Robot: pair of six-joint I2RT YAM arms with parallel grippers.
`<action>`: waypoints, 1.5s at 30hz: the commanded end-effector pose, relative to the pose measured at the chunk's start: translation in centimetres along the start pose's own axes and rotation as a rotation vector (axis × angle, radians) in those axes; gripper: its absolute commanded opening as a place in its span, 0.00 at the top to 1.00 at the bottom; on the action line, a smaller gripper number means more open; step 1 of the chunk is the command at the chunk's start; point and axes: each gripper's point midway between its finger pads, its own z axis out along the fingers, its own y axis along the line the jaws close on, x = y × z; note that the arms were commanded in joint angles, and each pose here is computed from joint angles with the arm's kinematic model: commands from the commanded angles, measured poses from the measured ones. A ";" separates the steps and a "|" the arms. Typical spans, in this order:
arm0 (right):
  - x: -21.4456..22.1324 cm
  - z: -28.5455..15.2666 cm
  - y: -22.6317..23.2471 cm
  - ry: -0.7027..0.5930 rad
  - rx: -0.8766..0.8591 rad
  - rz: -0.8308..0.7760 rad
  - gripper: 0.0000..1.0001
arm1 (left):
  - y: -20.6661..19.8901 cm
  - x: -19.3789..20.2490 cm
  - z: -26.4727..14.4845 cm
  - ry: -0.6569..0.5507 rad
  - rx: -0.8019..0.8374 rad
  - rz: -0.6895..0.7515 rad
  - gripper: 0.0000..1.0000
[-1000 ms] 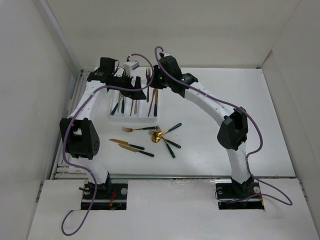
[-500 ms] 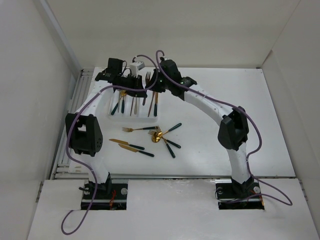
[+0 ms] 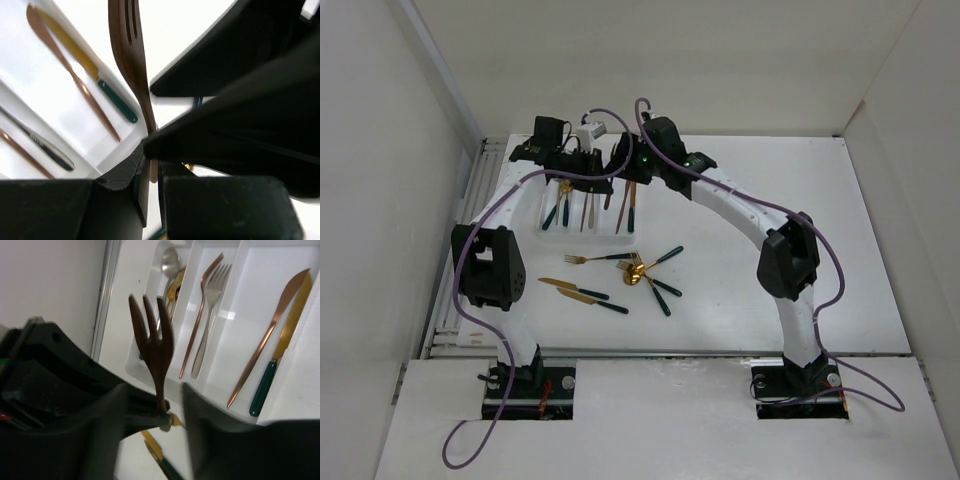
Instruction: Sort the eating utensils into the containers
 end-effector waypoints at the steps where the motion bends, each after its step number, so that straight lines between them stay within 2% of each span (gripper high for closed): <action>1: -1.3 -1.1 3.7 -0.007 -0.156 -0.011 0.38 | 2.2 -0.9 -0.2 -0.042 -0.031 -0.058 1.00; 3: -1.6 -1.4 3.0 -0.008 -0.127 -0.003 0.27 | 4.3 -0.6 0.0 -0.028 -0.100 -0.090 1.00; 5: -1.9 -1.6 1.8 -0.019 -0.095 0.005 0.26 | 7.5 0.2 0.5 0.011 -0.237 -0.129 1.00; 8: -2.3 -2.7 0.9 -0.039 -0.063 -0.001 0.26 | 10.2 1.9 1.4 0.075 -0.321 -0.170 1.00; 11: -2.1 -3.8 -0.5 -0.041 -0.024 -0.015 0.26 | 12.2 3.0 2.2 0.103 -0.363 -0.211 1.00; 18: -1.4 -5.8 -2.5 -0.035 0.059 -0.100 0.24 | 14.0 4.5 3.3 0.141 -0.406 -0.253 1.00; 19: -0.9 -5.8 -3.3 -0.020 0.084 -0.120 0.24 | 14.2 4.6 3.2 0.143 -0.418 -0.252 0.99; 21: 0.3 -6.3 -5.0 0.030 0.135 -0.202 0.23 | 14.4 4.9 3.4 0.150 -0.418 -0.257 0.84; 23: 2.2 -6.8 -6.9 0.100 0.178 -0.261 0.30 | 14.4 4.9 3.4 0.150 -0.418 -0.257 0.65; 24: 3.0 -6.9 -8.0 0.131 0.208 -0.288 0.38 | 14.4 4.9 3.4 0.150 -0.418 -0.257 0.54; 26: 6.3 -7.8 -10.3 0.236 0.279 -0.377 0.46 | 14.2 4.2 2.9 0.135 -0.428 -0.245 0.50; 28: 8.6 -8.9 -11.8 0.306 0.329 -0.456 0.62 | 14.1 3.9 2.5 0.127 -0.439 -0.239 0.48; 29: 9.8 -9.2 -12.2 0.333 0.336 -0.489 0.64 | 14.0 3.0 2.0 0.106 -0.452 -0.224 0.48; 30: 12.9 -9.7 -12.9 0.405 0.335 -0.533 0.65 | 13.7 2.5 1.6 0.099 -0.452 -0.220 0.48; 34: 19.1 -11.8 -12.9 0.522 0.291 -0.654 0.65 | 13.1 0.7 -0.1 0.060 -0.489 -0.180 0.44; 37: 21.7 -12.5 -11.9 0.539 0.259 -0.664 0.65 | 12.7 -0.1 -0.9 0.041 -0.500 -0.157 0.43; 41: 22.9 -13.1 -10.3 0.500 0.234 -0.644 0.65 | 11.9 -0.7 -2.2 0.020 -0.523 -0.133 0.43; 45: 24.3 -12.8 -11.1 0.539 0.261 -0.627 0.58 | 11.5 -0.4 -2.9 0.017 -0.534 -0.120 0.43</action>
